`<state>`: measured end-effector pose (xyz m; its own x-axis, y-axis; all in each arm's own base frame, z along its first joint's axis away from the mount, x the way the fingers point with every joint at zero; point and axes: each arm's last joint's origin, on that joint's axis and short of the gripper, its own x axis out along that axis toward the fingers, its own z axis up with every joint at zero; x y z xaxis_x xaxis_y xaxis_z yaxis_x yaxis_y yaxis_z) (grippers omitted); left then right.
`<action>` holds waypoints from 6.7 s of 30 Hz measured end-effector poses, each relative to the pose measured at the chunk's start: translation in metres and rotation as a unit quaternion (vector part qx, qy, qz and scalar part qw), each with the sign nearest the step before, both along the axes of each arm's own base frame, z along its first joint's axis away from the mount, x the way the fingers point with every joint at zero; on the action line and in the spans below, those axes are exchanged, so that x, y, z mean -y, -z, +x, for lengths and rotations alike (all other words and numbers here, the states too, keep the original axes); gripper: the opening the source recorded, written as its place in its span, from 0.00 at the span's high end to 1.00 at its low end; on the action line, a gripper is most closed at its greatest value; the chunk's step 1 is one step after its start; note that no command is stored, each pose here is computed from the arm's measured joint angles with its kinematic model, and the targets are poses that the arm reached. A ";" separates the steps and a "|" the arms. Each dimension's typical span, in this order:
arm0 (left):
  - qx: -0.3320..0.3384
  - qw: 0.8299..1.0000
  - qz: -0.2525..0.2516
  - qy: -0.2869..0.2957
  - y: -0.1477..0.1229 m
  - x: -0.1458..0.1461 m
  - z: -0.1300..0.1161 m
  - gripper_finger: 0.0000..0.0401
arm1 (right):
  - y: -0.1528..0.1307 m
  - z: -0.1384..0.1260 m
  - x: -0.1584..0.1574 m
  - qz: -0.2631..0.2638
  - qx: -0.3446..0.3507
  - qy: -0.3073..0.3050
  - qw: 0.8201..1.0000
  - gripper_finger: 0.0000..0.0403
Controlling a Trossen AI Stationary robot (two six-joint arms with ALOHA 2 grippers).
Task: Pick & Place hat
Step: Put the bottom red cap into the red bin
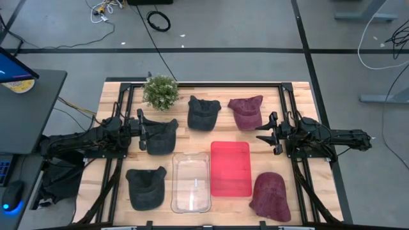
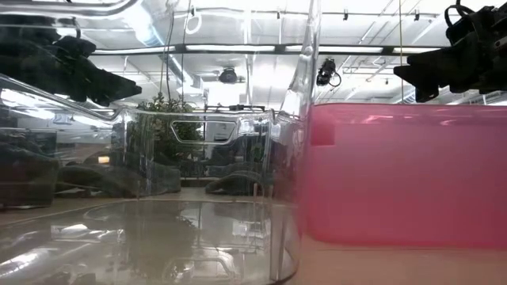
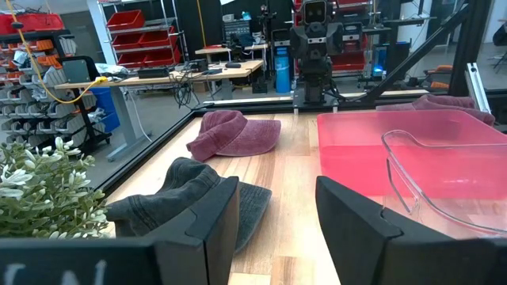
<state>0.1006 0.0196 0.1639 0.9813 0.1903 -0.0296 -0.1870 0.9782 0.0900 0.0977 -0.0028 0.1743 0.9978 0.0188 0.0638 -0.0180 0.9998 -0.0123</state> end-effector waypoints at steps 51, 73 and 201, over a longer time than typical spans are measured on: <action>0.000 1.000 0.000 0.000 0.000 0.000 0.000 0.57 | -0.264 -0.053 0.002 0.105 0.072 0.066 0.990 0.57; 0.000 1.000 0.000 0.000 0.000 0.000 0.000 0.57 | -0.290 0.021 0.003 0.192 0.095 0.001 0.977 0.57; 0.000 1.000 0.000 0.000 0.000 0.000 0.000 0.57 | -0.028 0.049 -0.200 0.200 -0.729 0.067 0.651 0.57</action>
<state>0.1006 0.0196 0.1639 0.9813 0.1901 -0.0299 -0.1867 0.9782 0.0903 0.1466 0.1974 0.2021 -0.0058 0.1992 -0.9799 0.3691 0.9112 0.1830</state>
